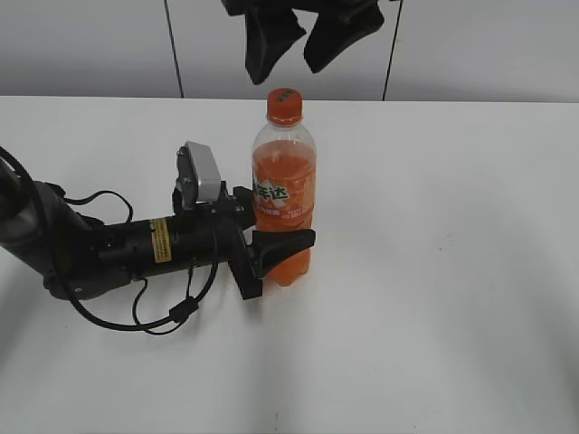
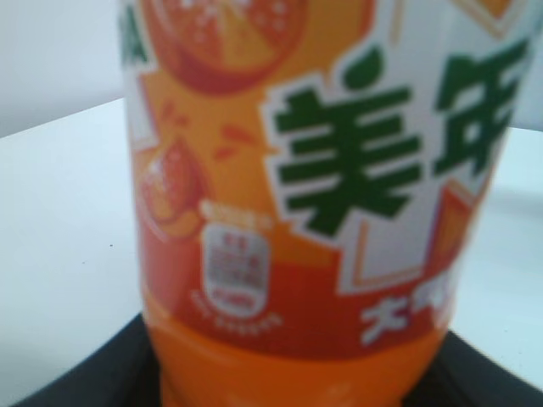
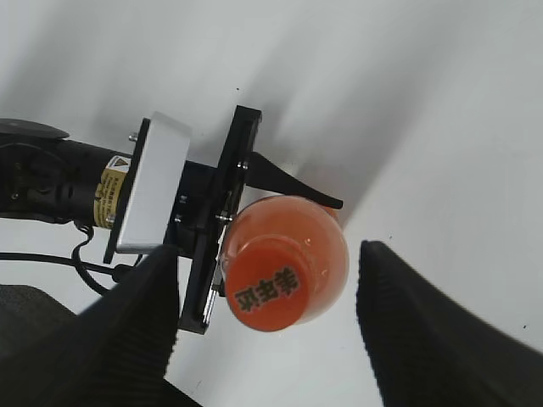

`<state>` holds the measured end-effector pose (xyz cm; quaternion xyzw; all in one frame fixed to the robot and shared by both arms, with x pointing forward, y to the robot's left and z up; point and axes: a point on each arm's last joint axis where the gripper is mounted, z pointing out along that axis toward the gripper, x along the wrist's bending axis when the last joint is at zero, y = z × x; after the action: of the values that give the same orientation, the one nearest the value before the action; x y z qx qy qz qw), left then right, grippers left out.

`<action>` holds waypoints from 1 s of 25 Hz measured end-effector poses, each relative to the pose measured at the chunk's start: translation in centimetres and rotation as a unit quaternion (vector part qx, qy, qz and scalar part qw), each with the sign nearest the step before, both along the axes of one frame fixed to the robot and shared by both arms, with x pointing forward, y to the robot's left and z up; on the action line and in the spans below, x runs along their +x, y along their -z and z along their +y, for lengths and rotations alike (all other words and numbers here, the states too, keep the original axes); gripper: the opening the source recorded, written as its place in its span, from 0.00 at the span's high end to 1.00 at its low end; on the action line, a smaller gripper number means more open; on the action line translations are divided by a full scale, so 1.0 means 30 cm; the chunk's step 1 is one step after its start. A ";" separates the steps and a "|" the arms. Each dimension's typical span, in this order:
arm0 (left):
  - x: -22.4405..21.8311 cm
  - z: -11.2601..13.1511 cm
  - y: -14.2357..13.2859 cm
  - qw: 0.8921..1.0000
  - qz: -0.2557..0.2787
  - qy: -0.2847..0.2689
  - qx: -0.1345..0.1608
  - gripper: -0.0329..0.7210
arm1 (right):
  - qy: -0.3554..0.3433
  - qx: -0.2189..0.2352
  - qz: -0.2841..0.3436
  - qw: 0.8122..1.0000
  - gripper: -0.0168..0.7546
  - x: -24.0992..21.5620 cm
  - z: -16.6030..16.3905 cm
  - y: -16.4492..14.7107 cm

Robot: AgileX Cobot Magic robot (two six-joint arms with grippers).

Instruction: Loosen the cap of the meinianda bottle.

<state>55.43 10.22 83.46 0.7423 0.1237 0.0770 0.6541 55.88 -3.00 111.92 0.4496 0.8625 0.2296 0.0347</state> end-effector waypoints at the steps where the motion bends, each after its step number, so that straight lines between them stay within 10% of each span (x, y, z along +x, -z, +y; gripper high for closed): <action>1: 0.000 0.000 0.000 1.000 0.000 0.000 0.000 0.43 | 0.000 -0.002 0.003 1.000 0.34 0.003 0.003 0.009; 25: 0.000 0.000 0.000 1.000 0.000 0.000 0.000 0.43 | -0.005 -0.026 0.035 0.999 0.40 0.022 0.020 0.107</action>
<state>55.43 10.22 83.46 0.7423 0.1237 0.0770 0.6541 56.55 -2.40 108.70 0.4518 0.8712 0.1913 0.0154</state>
